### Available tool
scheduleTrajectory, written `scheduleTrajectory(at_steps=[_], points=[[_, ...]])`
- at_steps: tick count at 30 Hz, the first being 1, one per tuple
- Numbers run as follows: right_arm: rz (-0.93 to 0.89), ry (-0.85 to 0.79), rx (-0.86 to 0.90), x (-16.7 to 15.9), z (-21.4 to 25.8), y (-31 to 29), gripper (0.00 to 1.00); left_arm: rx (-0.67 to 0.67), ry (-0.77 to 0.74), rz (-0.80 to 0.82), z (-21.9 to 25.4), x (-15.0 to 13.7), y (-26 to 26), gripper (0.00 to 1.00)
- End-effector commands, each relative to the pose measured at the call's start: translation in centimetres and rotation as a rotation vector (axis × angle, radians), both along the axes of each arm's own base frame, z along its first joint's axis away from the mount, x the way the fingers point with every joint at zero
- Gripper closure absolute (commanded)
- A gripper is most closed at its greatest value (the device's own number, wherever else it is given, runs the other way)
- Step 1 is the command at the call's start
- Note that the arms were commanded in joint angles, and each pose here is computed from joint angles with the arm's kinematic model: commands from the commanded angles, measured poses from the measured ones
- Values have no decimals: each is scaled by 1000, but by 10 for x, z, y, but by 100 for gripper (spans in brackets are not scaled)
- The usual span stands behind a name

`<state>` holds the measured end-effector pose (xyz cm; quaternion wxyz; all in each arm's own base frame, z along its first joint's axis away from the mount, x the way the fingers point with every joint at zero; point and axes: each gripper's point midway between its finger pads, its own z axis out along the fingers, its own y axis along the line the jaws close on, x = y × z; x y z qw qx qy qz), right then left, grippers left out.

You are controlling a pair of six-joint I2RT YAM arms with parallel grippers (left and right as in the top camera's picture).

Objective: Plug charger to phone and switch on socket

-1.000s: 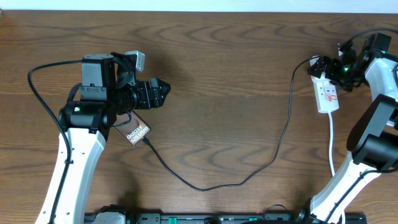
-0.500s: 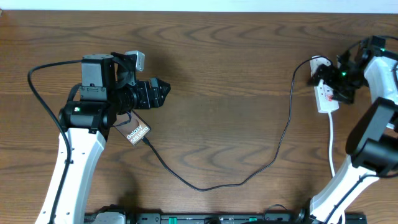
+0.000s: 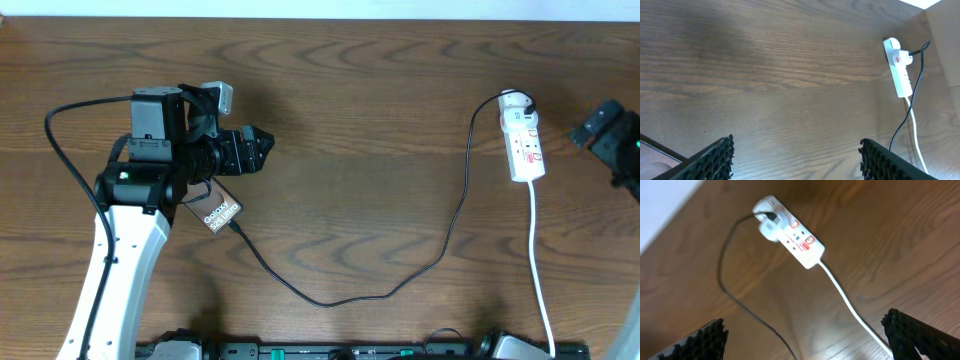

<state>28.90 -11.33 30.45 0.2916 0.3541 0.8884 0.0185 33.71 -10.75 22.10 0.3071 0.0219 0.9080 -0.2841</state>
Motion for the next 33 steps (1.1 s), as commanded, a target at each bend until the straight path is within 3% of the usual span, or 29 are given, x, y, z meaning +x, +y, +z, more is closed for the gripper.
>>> scheduleTrajectory(at_steps=[1,20,26,29,33], points=[[-27,-60,-27,-15,20,4,1,19,-8,-5,-1,0,1,21],[-26,-121,-52,-29,37,10,1,22,-9,-5,-1,0,2,21],[-26,-121,-52,-29,37,10,1,161,101,83,-28,-20,27,21],[-26,-121,-52,-29,37,10,1,230,42,131,-37,-29,38,21],[-26,-121,-52,-29,37,10,1,215,-128,155,-45,-39,40,21]])
